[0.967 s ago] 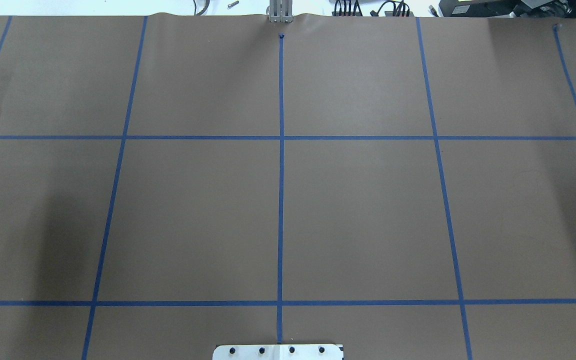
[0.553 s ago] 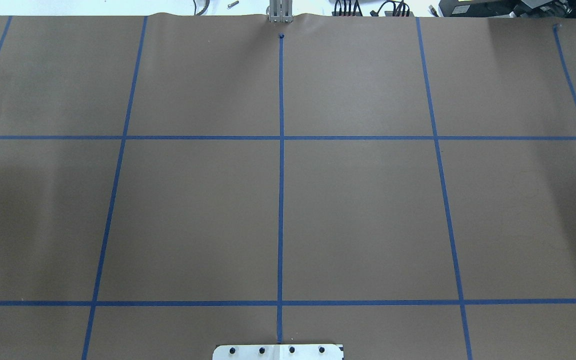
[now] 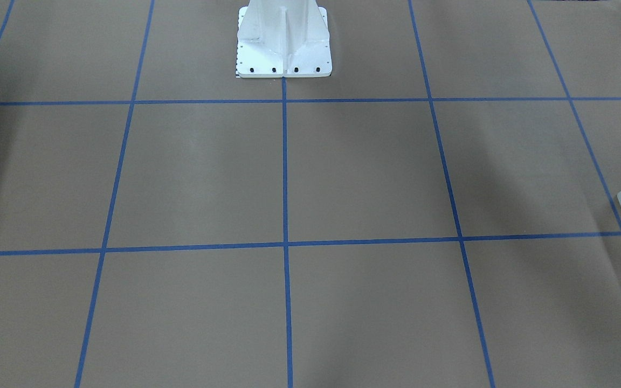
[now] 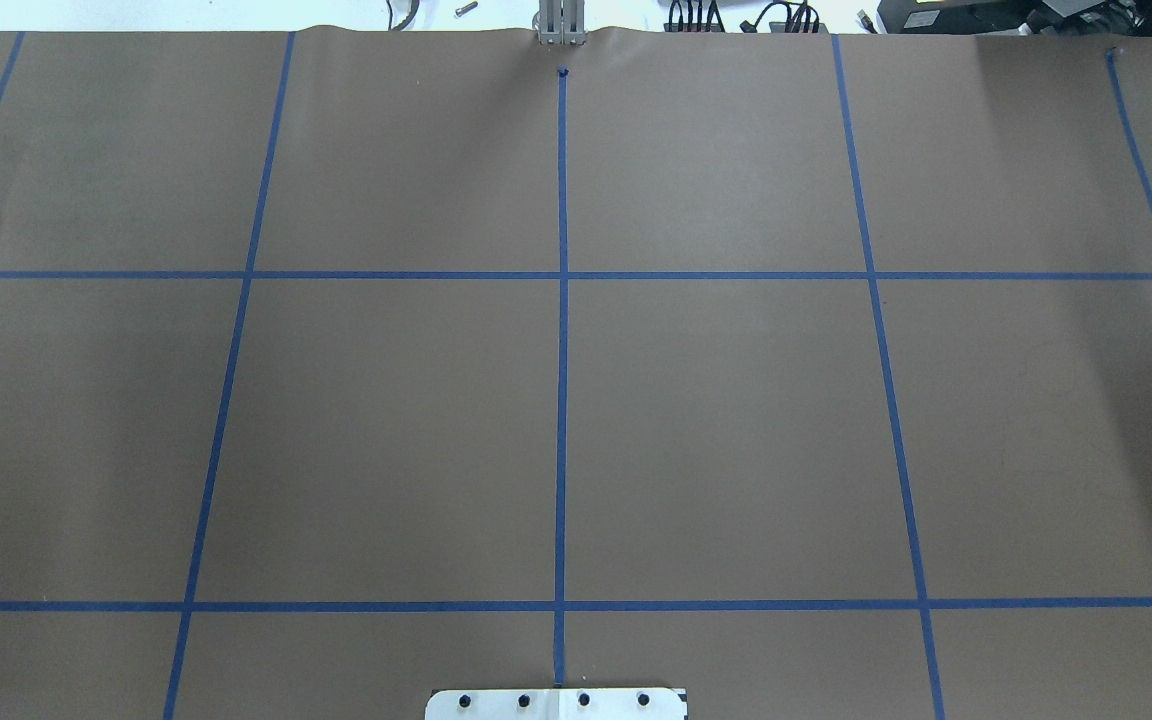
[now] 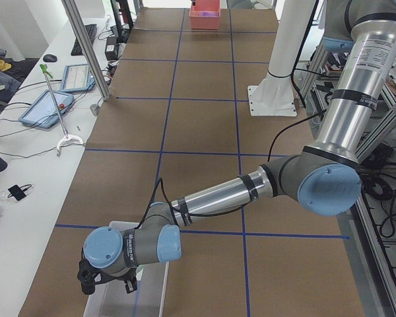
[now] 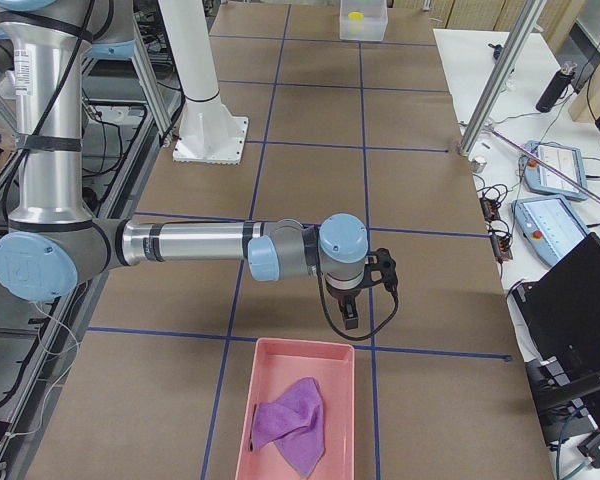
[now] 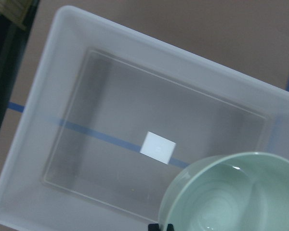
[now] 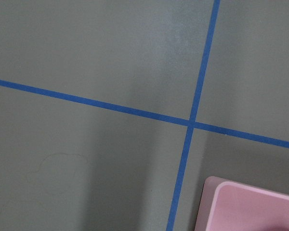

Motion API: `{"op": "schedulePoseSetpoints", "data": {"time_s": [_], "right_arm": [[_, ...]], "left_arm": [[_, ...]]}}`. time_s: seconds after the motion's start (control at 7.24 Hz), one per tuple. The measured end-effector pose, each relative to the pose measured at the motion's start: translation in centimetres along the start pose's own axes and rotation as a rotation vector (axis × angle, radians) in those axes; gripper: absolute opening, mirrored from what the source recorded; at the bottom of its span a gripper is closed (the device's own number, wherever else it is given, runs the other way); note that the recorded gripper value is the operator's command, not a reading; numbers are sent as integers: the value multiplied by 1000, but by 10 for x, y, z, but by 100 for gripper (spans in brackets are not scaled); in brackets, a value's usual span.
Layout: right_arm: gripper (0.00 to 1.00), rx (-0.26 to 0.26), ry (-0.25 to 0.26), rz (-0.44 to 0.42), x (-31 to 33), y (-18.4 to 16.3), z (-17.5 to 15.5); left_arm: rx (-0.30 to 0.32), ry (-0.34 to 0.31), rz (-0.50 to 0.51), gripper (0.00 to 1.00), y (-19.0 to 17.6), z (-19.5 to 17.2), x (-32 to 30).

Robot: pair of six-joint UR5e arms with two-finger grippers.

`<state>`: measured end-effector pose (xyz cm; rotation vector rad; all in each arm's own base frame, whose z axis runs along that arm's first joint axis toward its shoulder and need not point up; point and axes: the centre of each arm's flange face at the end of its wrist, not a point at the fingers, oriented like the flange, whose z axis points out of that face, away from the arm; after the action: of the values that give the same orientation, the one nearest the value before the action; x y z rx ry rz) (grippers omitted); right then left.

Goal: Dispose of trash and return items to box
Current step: 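Lift the green bowl with the left gripper and carry it over the clear bin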

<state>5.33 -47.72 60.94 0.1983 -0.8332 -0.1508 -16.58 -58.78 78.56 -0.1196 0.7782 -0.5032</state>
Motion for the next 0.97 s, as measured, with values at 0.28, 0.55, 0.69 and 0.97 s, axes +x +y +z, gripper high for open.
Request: {"op": "schedulePoseSetpoints", "data": {"time_s": [0.28,0.55,0.69,0.97], "right_arm": [[100,-2,2,-1,0,0,1],[100,-5,2,0,1,-1,3],[100,-5,2,-2,0,-3,3],[100,-6,3,-5,-1,-6,3]], "left_arm": [[31,-1,-94,0,-4,14,-14],[40,3,-155,0,0,26,-28],[41,3,-163,6,3,35,-38],[36,1,-171,37,6,43,-46]]}}
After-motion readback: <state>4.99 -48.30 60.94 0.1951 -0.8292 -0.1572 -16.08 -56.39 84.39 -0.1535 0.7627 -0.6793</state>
